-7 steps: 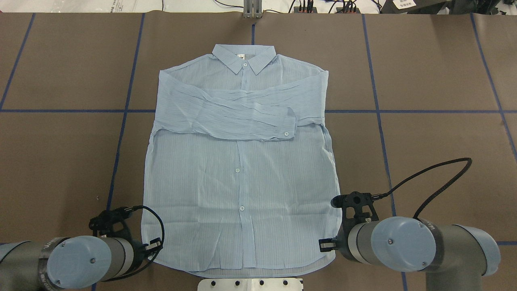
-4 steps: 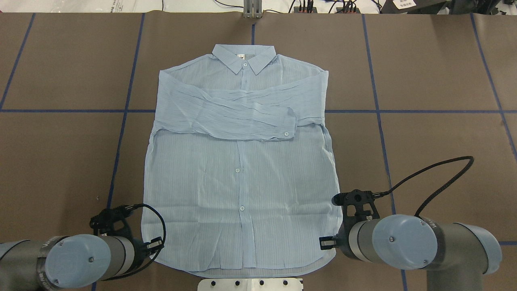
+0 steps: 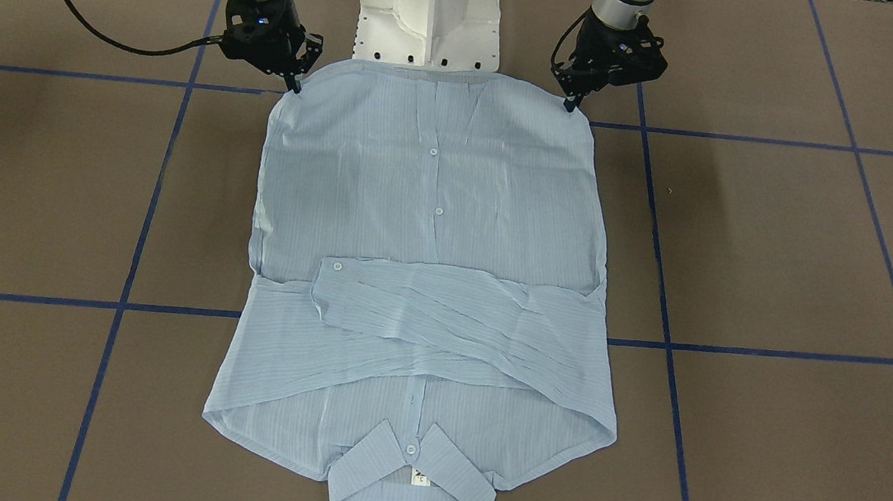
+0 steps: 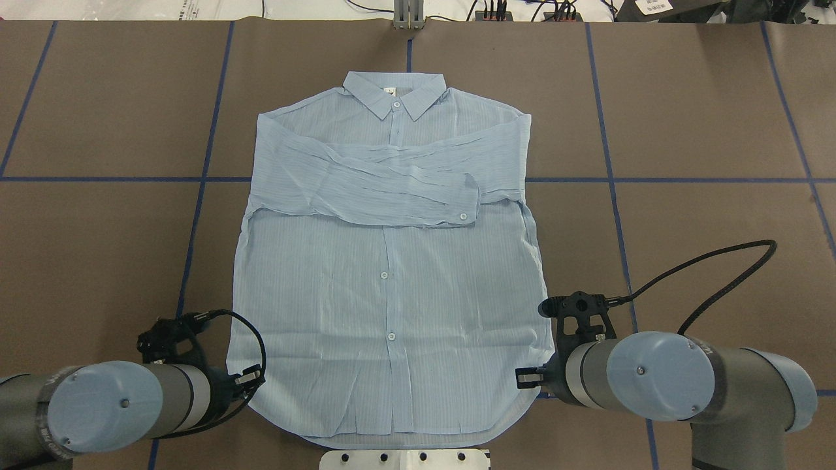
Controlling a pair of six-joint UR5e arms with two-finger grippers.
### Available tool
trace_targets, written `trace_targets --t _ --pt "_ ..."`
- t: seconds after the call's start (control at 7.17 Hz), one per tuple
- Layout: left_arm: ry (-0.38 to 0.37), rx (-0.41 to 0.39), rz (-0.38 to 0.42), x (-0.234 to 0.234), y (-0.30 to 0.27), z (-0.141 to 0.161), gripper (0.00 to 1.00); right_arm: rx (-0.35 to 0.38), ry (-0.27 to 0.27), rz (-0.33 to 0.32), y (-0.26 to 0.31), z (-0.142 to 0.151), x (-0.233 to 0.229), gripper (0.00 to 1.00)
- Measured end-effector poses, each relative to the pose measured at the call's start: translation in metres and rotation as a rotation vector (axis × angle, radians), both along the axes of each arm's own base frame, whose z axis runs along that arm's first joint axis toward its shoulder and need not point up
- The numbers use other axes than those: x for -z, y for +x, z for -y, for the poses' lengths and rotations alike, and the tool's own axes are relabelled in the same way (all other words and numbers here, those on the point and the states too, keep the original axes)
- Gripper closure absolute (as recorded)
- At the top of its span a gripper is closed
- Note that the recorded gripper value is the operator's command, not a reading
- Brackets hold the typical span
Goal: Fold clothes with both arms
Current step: 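Lift the hem with both grippers and fold it toward the collar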
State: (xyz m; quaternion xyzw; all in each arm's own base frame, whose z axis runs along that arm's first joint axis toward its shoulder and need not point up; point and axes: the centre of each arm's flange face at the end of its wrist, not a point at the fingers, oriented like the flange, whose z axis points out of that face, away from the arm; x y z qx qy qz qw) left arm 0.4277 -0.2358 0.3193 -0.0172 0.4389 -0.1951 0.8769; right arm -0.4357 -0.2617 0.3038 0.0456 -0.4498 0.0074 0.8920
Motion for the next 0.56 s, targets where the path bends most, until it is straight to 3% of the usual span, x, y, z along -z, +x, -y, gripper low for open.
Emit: trace_targets --t 0.56 --pt "0.061 -0.027 -0.004 0.006 -0.026 0.035 1.00 -0.016 -0.069 0.091 0.048 0.055 0.014 1.00"
